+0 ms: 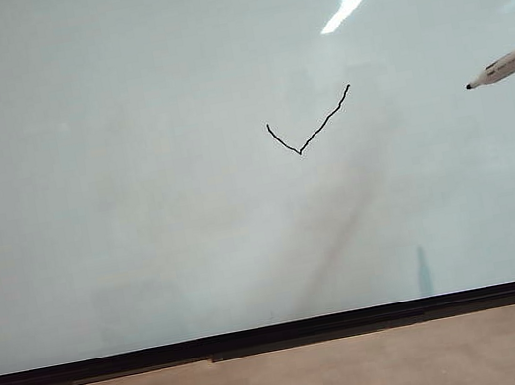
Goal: Pick up the pen on the shelf to the right of the whiteboard and draw a check mark.
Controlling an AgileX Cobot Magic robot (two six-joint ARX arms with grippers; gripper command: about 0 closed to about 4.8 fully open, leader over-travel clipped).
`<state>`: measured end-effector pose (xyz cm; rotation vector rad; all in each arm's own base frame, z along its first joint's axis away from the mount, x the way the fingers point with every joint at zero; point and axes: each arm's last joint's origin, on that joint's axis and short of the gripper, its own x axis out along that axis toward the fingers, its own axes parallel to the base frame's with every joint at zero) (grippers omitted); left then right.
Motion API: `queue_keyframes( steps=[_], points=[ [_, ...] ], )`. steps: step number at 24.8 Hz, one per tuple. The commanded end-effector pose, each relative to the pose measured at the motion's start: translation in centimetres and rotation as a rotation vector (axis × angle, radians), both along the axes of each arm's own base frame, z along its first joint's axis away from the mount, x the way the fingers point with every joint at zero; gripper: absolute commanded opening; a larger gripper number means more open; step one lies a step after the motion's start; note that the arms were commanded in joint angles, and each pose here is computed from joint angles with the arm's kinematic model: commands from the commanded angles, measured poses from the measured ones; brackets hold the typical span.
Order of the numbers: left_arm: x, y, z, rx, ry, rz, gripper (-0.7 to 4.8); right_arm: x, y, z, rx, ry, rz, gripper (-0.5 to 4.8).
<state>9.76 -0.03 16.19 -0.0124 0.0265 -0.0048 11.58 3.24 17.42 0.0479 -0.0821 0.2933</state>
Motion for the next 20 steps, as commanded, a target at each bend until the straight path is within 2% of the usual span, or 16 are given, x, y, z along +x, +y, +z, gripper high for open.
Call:
queue_keyframes(
  steps=[1,20],
  points=[
    [0.0,0.0,0.2,0.005,-0.009,0.000,-0.04,-0.4,-0.1,0.0,-0.013,0.004,-0.009,-0.05],
    [0.0,0.0,0.2,0.005,-0.009,0.000,-0.04,-1.4,-0.9,-0.2,-0.020,0.017,-0.054,-0.06]
  ],
)
